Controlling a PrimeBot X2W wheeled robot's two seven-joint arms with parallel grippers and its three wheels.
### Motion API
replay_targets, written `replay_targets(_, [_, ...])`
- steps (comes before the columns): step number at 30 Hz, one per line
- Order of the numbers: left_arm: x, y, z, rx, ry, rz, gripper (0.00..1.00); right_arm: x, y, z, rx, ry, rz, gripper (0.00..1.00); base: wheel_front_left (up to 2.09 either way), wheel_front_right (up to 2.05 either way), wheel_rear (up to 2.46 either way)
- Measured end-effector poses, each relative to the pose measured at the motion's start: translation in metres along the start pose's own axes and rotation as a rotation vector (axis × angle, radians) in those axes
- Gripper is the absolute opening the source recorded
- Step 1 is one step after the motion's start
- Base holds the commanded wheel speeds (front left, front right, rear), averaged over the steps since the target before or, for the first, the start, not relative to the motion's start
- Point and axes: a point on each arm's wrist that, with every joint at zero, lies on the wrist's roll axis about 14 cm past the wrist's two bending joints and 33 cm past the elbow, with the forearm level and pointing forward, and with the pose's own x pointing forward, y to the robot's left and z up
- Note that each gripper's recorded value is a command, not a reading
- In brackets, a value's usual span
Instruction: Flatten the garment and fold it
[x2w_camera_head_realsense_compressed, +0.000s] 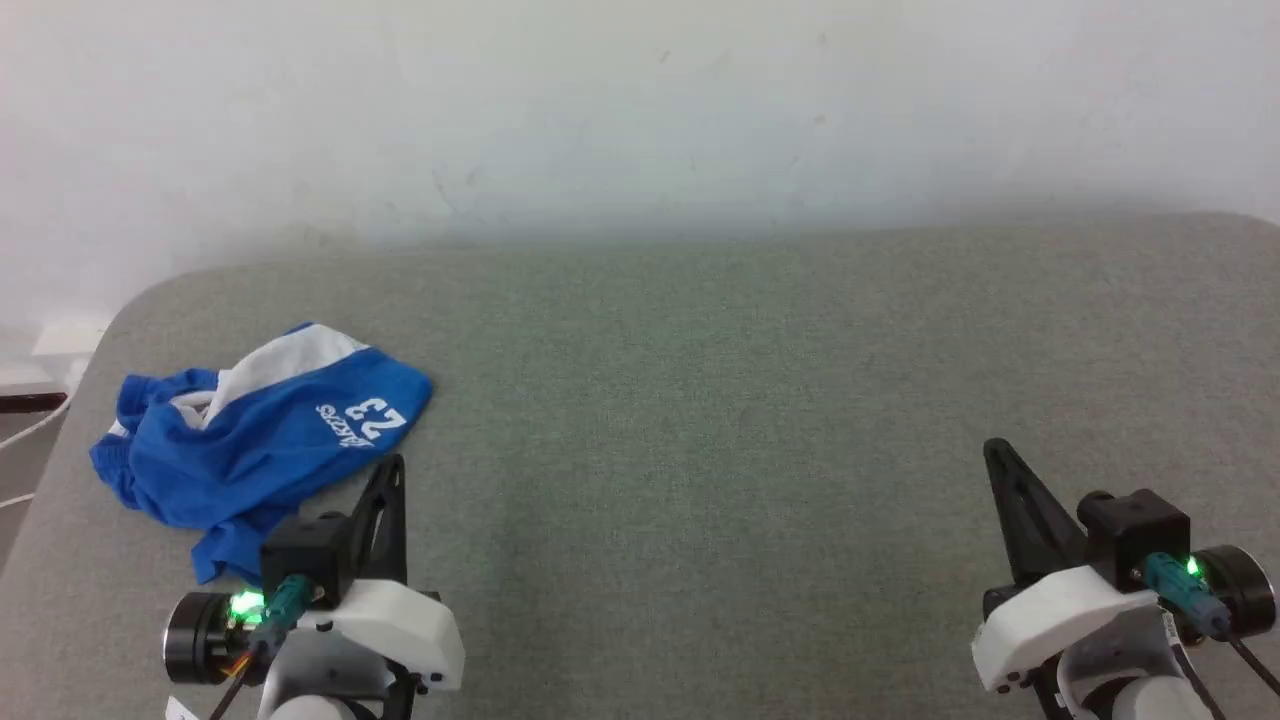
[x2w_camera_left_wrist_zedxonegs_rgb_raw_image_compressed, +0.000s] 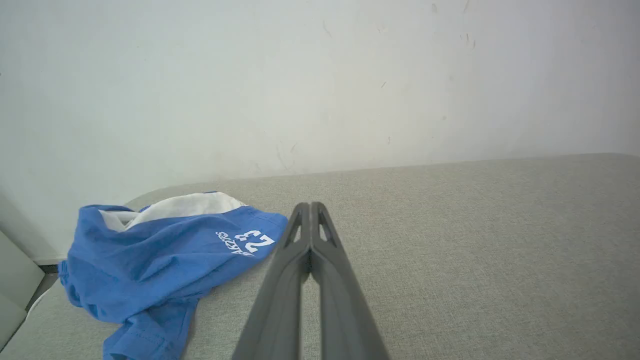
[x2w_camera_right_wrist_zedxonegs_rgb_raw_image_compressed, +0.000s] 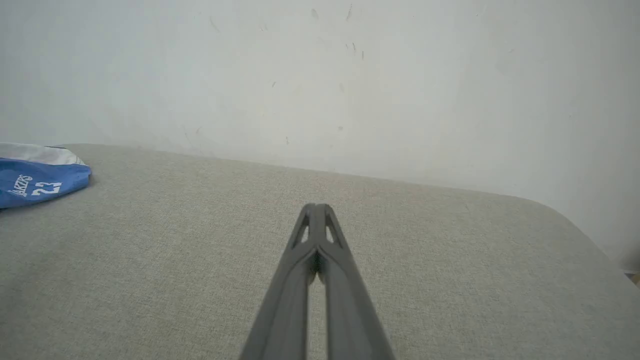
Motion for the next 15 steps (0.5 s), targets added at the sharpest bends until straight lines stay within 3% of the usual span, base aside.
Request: replay_targets(15, [0.0000, 0.0000, 0.0000, 0.000, 0.000, 0.000, 0.00, 0.0000, 0.0000, 0.0000, 0.000, 0.000, 0.000, 0.00, 0.00, 0.00, 0.00])
